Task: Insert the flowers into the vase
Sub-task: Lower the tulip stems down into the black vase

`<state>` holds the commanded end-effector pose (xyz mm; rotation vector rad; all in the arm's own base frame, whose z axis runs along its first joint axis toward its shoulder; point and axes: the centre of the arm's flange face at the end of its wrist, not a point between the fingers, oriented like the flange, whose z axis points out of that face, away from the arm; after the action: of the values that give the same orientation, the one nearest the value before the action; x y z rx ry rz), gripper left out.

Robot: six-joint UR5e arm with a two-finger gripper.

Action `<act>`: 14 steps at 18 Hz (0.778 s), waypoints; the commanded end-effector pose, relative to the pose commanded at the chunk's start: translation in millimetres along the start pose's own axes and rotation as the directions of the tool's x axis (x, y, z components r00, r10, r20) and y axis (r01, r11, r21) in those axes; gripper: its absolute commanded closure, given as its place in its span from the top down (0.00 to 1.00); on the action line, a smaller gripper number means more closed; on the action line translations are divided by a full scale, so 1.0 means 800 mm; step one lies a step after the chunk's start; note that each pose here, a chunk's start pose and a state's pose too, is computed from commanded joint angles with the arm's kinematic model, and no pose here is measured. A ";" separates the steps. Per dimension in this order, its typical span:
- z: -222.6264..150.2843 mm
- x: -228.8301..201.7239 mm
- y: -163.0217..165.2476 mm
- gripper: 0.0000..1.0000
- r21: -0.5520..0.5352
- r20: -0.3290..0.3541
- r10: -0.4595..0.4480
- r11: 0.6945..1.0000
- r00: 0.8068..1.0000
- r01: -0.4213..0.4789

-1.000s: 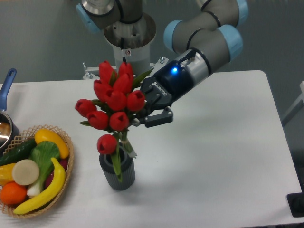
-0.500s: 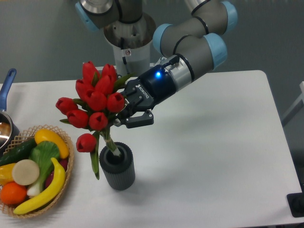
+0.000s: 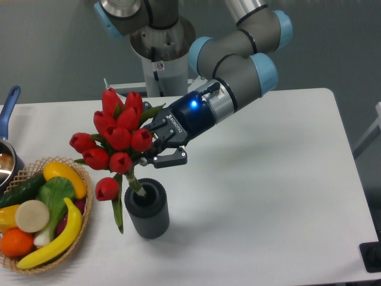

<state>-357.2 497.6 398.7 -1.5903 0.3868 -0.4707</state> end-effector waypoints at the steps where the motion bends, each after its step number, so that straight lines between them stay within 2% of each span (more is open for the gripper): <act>1: 0.000 -0.002 0.006 0.39 0.000 0.000 -0.009 1.000 1.000 0.009; 9: 0.002 -0.022 0.049 0.39 -0.014 0.002 -0.063 0.998 0.998 0.063; 14: 0.000 -0.031 0.071 0.39 -0.071 0.027 -0.082 0.994 0.996 0.084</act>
<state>-376.5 505.8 340.3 -1.6856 0.3234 -0.5051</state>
